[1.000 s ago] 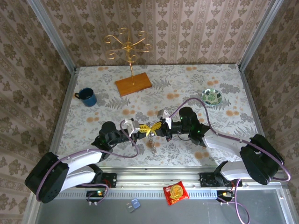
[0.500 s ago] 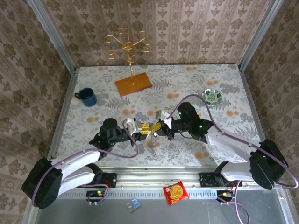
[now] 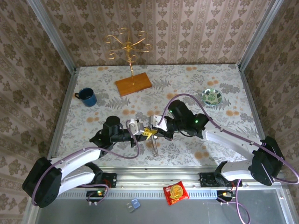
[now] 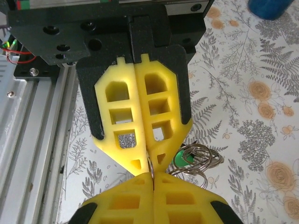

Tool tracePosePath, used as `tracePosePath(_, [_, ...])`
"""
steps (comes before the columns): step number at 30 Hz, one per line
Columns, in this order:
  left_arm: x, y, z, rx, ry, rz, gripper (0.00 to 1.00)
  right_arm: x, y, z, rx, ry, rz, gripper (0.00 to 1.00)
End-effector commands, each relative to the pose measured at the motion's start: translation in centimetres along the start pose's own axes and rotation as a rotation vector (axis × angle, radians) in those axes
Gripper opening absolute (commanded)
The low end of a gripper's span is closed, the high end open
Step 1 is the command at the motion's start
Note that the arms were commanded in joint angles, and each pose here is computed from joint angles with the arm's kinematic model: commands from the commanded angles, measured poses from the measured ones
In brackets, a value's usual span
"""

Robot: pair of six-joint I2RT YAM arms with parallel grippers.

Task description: Put the keys on the keyring

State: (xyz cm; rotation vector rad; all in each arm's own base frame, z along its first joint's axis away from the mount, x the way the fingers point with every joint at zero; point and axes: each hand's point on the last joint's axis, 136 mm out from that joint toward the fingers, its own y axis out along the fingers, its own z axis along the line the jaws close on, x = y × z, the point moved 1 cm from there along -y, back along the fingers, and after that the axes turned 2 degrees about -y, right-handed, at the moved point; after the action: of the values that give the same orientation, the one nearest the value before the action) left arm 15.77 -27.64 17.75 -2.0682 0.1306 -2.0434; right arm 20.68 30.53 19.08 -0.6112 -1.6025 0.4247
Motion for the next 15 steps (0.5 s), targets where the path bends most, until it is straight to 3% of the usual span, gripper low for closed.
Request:
tracePosePath(1, [1.85, -0.02, -0.02, -0.012, 0.048, -0.048, 0.00, 1.96, -1.63, 0.08, 0.019, 0.047, -0.140, 0.23])
tracePosePath(7, [2.50, -0.16, -0.40, -0.021, 0.051, -0.141, 0.00, 1.93, -2.24, -0.31, 0.008, 0.170, -0.307, 0.28])
tracePosePath(15, [2.46, -0.06, -0.78, -0.048, 0.041, -0.166, 0.00, 1.32, -1.59, -0.36, 0.006, 0.213, -0.329, 0.24])
